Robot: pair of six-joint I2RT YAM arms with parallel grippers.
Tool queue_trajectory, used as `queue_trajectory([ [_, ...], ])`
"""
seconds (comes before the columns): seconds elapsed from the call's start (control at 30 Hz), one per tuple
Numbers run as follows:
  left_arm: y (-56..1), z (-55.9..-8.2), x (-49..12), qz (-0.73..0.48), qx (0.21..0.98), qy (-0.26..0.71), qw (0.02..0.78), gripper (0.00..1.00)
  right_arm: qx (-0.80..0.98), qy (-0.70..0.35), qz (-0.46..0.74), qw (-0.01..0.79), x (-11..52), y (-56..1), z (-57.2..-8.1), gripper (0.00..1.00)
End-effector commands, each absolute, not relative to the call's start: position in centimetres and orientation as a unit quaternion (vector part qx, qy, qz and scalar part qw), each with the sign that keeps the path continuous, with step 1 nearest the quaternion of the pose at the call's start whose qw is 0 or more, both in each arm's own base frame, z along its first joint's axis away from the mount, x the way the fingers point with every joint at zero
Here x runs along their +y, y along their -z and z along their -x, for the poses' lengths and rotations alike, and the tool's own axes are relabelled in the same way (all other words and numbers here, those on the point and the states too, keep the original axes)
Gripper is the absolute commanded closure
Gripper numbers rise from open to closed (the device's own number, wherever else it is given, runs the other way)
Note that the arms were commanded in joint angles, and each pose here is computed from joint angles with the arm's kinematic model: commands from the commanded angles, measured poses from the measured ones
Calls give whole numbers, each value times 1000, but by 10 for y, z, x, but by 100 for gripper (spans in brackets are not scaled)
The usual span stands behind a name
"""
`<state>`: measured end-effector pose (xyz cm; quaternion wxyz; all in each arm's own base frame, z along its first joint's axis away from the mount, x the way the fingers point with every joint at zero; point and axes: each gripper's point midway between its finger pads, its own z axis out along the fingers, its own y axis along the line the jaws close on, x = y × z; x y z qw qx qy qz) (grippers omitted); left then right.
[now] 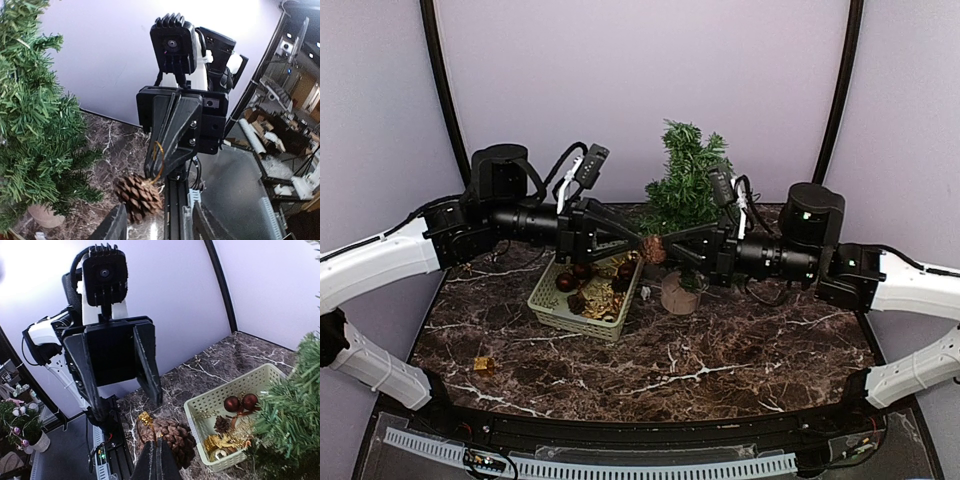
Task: Decorate the small christmas tree
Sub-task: Pass from the left arm to the right, then hang the ornament pinecone on the branch.
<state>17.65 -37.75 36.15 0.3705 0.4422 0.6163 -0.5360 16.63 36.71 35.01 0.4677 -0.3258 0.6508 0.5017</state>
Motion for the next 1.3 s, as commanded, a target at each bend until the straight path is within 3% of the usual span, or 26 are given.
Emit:
queue_trajectory([
  [0.0,-373,-182,-376,-438,612,524,399,47,695,-477,270,465,346,-341,-185,100],
  [0.23,-380,-203,-371,-400,628,499,443,34,740,-442,222,456,320,-329,-211,100],
  [0.87,-400,-248,-396,-360,629,526,445,44,742,-444,228,448,330,-365,-254,100],
  [1.27,-389,-272,-401,-354,654,481,464,39,749,-457,222,425,342,-367,-259,100],
])
